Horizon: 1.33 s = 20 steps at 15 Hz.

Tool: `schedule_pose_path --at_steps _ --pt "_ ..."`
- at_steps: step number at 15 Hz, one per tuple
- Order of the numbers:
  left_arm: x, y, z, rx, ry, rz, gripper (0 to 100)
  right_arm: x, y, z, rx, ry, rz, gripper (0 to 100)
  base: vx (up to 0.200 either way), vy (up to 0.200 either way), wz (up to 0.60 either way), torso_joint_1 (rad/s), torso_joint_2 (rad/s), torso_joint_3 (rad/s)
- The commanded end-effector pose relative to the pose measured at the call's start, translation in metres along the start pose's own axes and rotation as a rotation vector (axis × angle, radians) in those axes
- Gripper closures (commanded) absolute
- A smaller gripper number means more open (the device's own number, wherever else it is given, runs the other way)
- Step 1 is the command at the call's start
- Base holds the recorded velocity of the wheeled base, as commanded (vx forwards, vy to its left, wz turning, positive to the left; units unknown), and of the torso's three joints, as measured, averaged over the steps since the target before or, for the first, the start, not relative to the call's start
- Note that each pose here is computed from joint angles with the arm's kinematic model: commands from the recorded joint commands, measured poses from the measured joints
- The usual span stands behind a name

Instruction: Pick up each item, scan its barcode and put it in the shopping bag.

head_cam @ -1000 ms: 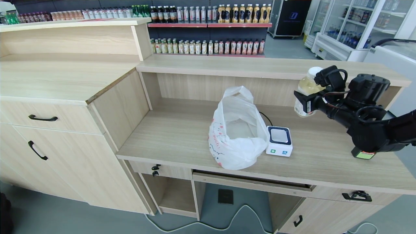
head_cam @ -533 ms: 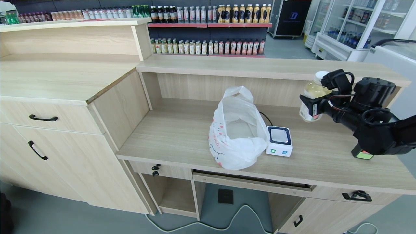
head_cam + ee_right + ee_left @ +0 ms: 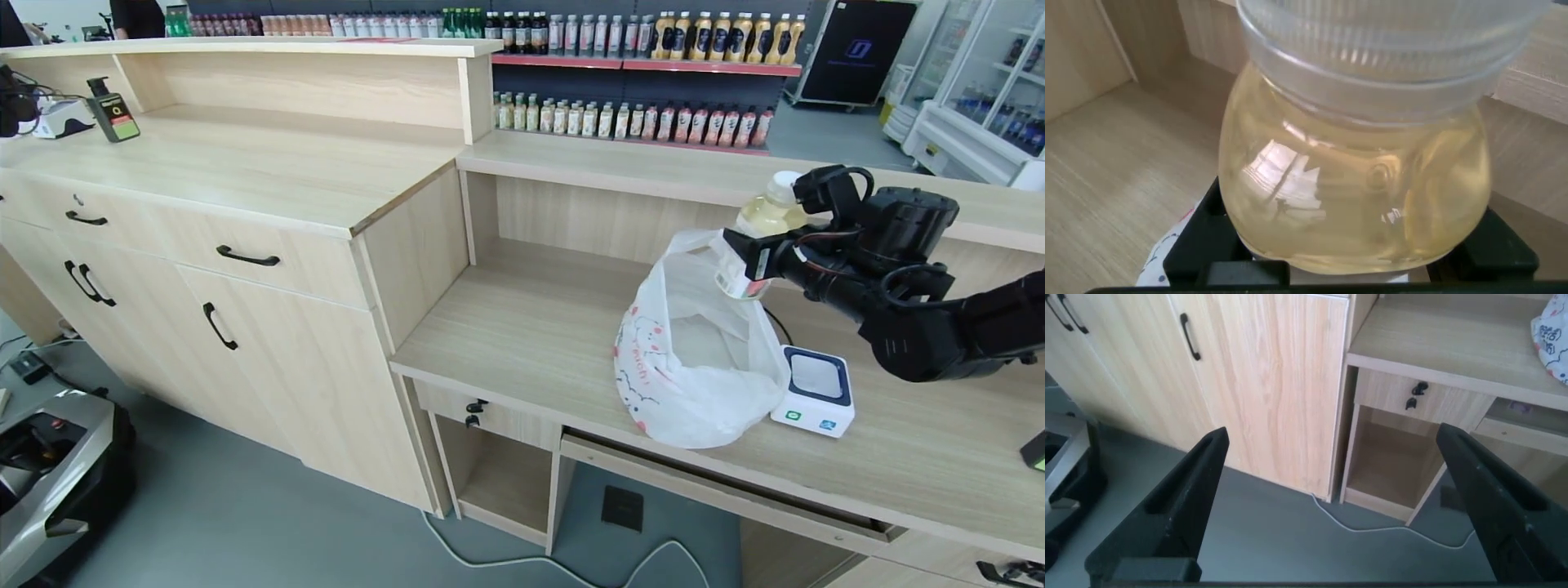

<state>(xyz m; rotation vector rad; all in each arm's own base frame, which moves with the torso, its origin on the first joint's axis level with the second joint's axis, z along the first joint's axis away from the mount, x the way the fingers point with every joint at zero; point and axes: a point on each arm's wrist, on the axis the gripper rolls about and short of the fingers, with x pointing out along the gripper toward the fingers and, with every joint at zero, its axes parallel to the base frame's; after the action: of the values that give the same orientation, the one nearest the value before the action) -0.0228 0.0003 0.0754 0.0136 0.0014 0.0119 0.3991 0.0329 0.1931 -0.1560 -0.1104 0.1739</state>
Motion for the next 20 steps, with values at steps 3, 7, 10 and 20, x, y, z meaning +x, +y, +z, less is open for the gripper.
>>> schedule_pose_path --at_steps 3,7,10,20 --pt "0.000 0.000 0.000 0.000 -0.001 0.000 0 0.020 0.011 -0.039 0.020 0.072 0.030 100 0.000 0.000 0.00 0.000 0.00 0.000" --pt "0.000 0.000 0.000 0.000 -0.001 0.002 0 0.038 0.016 -0.076 0.027 0.136 0.046 100 0.000 0.000 0.00 0.000 0.00 0.000" --pt "0.000 0.000 0.000 0.000 -0.001 0.002 0 0.048 0.020 -0.096 0.013 0.189 0.106 100 0.000 0.000 0.00 0.000 0.00 0.000" --pt "0.000 0.000 0.000 0.000 -0.001 0.002 0 0.088 0.025 -0.124 -0.002 0.153 0.114 100 0.000 0.000 0.00 0.000 0.00 0.000"
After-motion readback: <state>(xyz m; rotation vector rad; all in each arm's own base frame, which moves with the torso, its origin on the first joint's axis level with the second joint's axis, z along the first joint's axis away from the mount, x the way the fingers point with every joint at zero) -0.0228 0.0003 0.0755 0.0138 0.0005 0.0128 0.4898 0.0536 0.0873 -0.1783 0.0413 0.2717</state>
